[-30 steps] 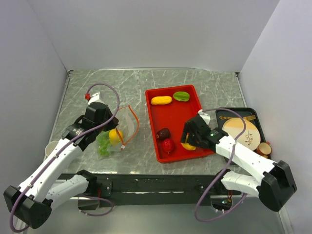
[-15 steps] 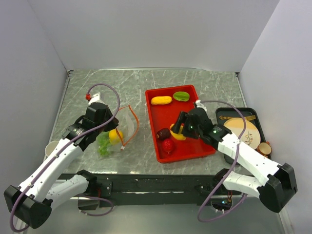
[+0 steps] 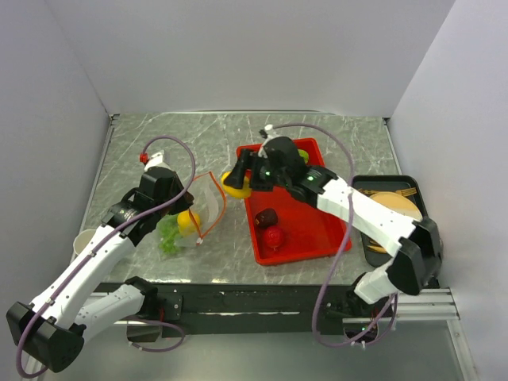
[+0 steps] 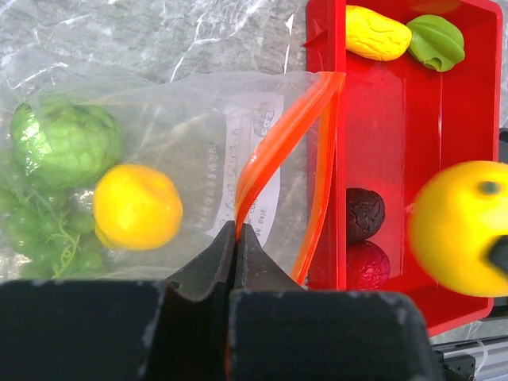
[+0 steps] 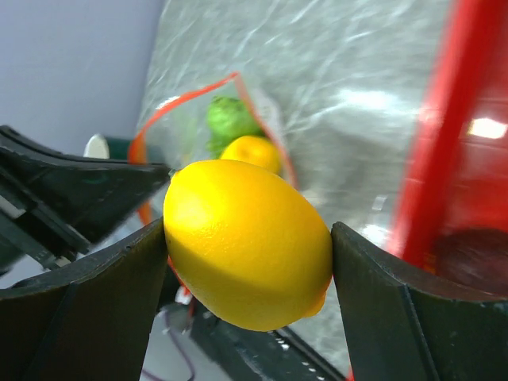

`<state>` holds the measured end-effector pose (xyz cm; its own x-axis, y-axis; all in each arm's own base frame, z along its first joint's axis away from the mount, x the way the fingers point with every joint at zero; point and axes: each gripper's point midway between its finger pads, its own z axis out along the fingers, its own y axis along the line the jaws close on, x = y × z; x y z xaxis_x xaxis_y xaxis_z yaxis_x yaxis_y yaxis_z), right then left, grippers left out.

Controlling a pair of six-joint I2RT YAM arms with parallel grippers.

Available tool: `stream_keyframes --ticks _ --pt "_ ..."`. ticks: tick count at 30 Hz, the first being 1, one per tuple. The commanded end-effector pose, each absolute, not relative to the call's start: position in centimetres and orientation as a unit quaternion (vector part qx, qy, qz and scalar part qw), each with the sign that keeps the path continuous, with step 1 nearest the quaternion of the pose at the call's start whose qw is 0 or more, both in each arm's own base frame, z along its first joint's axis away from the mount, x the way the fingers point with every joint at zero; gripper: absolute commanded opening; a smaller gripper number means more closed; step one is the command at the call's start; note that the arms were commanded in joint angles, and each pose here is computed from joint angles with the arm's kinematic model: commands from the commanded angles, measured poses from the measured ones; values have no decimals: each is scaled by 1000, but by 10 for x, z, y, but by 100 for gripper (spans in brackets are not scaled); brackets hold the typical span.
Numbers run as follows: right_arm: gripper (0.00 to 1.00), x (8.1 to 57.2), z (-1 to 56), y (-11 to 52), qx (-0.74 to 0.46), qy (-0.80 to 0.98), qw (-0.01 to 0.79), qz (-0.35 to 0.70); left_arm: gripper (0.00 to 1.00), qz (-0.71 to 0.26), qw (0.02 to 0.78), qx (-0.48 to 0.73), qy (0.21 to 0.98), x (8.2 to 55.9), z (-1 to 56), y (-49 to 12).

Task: Place the food in the zip-top bag and seal the zipper
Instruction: Place the fake fruit in the zipper food storage bag.

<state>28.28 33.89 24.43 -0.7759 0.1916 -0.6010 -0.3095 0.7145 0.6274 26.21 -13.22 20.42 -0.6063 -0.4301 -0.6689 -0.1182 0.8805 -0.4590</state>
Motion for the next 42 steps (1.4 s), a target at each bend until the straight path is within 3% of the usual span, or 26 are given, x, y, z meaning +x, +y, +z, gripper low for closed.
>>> stream_keyframes --ticks 1,16,17,19,20,23,25,26,33,36,42 --pt "50 275 259 386 -63 847 291 440 1 -206 438 -143 863 267 230 -137" --pt "52 258 207 452 -108 867 218 435 1 -218 447 -149 855 260 240 -134" --pt "54 258 208 454 -111 866 218 437 1 -217 449 -149 854 260 242 -133" --pt "68 254 208 457 -120 864 216 440 1 -212 452 -152 853 259 245 -130" --pt "80 254 210 458 -121 862 217 441 1 -210 453 -152 853 259 245 -129" --pt "90 257 218 453 -124 860 235 436 1 -208 456 -159 851 258 247 -126" --pt "92 258 228 445 -120 857 255 430 1 -210 459 -161 848 257 249 -125" --pt "100 261 227 438 -113 860 271 418 1 -211 459 -162 847 257 250 -125" --pt "100 283 261 377 -74 860 370 342 1 -209 463 -164 845 260 252 -125" --pt "100 292 251 335 -39 874 391 285 1 -212 461 -164 846 261 251 -127" --pt "100 284 184 261 12 919 345 189 1 -219 456 -157 848 263 247 -133"
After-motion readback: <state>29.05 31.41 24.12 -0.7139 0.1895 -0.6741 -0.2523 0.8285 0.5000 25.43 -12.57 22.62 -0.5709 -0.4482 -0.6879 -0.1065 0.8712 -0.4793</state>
